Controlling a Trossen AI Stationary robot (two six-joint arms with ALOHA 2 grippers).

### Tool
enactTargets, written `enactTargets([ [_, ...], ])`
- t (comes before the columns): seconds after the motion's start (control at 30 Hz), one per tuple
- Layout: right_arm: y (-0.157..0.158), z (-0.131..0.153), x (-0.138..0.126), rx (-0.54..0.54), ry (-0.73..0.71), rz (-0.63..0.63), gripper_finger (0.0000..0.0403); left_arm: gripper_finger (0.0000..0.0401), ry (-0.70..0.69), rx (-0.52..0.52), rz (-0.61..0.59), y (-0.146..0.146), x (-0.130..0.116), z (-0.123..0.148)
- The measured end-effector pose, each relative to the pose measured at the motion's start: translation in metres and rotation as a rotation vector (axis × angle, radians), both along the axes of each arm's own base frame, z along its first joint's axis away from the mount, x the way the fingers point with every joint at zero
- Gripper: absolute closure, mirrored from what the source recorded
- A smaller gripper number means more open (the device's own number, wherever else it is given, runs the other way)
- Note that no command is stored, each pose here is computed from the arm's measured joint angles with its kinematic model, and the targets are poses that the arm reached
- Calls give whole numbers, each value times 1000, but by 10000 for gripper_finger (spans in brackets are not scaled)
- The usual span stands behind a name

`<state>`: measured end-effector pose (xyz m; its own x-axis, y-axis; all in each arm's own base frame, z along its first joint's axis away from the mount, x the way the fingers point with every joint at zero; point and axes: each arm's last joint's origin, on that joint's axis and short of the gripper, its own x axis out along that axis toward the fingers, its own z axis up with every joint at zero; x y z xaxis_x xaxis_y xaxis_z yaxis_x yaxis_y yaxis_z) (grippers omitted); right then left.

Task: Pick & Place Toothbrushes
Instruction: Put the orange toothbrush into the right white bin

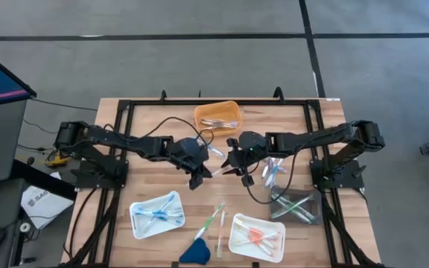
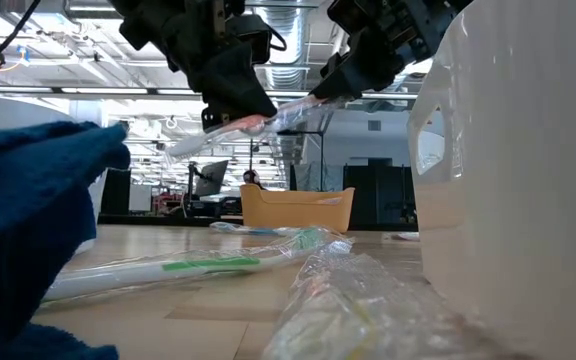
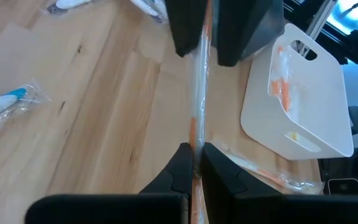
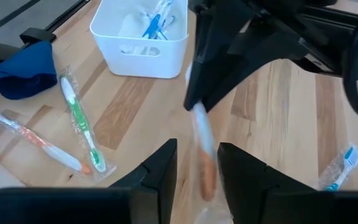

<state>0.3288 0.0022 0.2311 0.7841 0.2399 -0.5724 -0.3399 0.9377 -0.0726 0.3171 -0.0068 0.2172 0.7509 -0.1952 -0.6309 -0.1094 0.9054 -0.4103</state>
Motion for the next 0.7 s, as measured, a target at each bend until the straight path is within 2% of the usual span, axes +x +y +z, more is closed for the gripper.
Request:
enactTargets([
  [0.37, 0, 0, 0, 2, 1, 0, 303, 395, -11, -1, -2, 0, 1, 1],
  [0.7, -1, -2, -1, 2, 20, -5, 386, 391, -13, -1, -1, 0, 1, 1],
])
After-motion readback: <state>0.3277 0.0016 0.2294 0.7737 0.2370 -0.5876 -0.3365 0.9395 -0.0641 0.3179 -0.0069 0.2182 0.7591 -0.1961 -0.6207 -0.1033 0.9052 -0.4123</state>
